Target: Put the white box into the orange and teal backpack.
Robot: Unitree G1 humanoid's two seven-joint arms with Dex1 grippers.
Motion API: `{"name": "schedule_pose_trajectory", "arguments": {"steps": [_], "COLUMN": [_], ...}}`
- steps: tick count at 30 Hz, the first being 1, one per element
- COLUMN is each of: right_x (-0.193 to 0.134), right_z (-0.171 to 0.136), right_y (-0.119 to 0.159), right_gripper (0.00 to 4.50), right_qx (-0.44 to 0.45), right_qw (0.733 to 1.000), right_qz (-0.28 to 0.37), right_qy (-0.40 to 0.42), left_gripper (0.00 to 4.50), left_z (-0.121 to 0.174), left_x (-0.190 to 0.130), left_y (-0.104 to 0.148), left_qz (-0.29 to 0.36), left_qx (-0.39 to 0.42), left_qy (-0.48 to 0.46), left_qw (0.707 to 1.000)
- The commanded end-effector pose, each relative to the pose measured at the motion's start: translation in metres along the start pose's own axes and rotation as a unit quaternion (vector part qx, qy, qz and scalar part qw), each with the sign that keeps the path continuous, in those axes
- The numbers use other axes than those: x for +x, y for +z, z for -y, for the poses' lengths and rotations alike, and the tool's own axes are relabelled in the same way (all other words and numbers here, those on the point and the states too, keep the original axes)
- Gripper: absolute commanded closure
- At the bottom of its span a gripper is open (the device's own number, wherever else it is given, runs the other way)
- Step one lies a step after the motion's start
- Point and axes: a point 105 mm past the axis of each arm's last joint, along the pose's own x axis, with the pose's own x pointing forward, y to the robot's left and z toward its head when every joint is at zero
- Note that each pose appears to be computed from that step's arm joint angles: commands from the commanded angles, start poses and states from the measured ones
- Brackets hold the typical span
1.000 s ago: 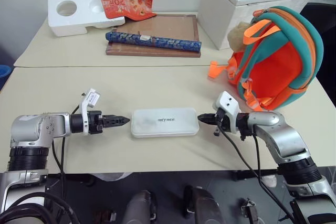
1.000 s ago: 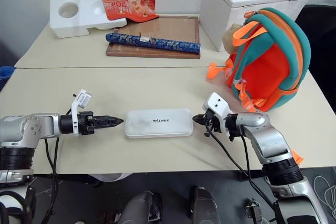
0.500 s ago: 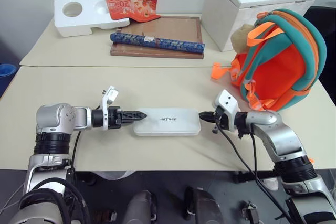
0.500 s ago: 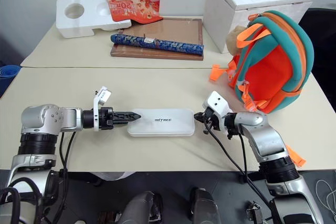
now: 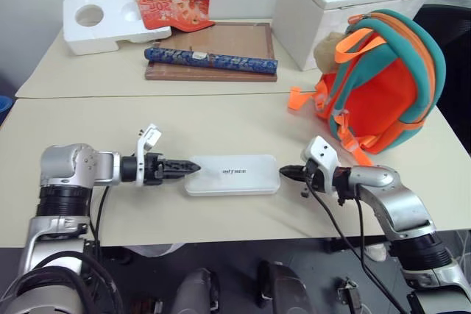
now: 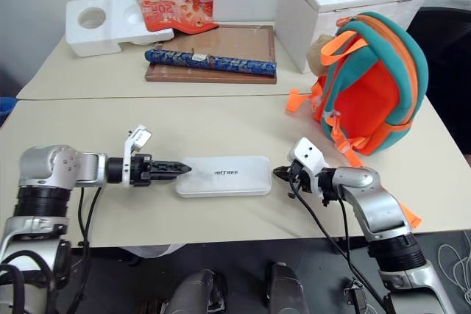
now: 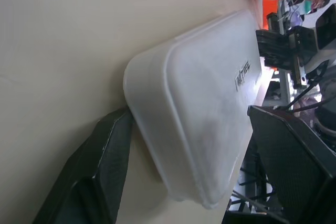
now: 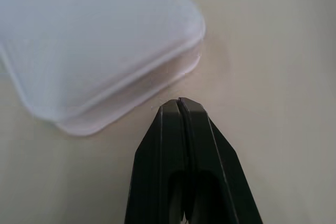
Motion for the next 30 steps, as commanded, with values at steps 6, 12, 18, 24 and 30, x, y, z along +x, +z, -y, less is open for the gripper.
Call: {"name": "schedule_pose_trajectory", "arguments": {"steps": [6, 12, 18, 24, 30], "right_x": [-0.007, 0.002, 0.012, 0.009, 0.007], "right_z": [-0.004, -0.019, -0.026, -0.027, -0.027], "right_y": [0.011, 0.014, 0.017, 0.014, 0.009], "right_gripper": [4.50, 4.50, 4.50, 4.50, 4.50], "right_qx": [-0.022, -0.022, -0.022, -0.016, -0.011], "right_qw": [0.999, 0.998, 0.998, 0.998, 0.999], "right_qz": [0.016, 0.025, 0.030, 0.024, 0.019], "right_qy": [0.017, 0.048, 0.055, 0.054, 0.047], "left_gripper": [0.85, 0.85, 0.85, 1.02, 2.48], "left_z": [-0.005, -0.004, 0.017, 0.030, 0.026], "left_x": [-0.009, 0.018, 0.056, 0.050, 0.032], "left_y": [-0.018, -0.014, -0.007, 0.005, 0.005], "left_qz": [-0.054, -0.050, -0.042, -0.020, -0.016], "left_qx": [0.007, -0.001, 0.016, -0.010, -0.011], "left_qy": [0.020, 0.007, -0.048, -0.076, -0.071], "left_qw": [0.998, 0.999, 0.998, 0.997, 0.997]}}
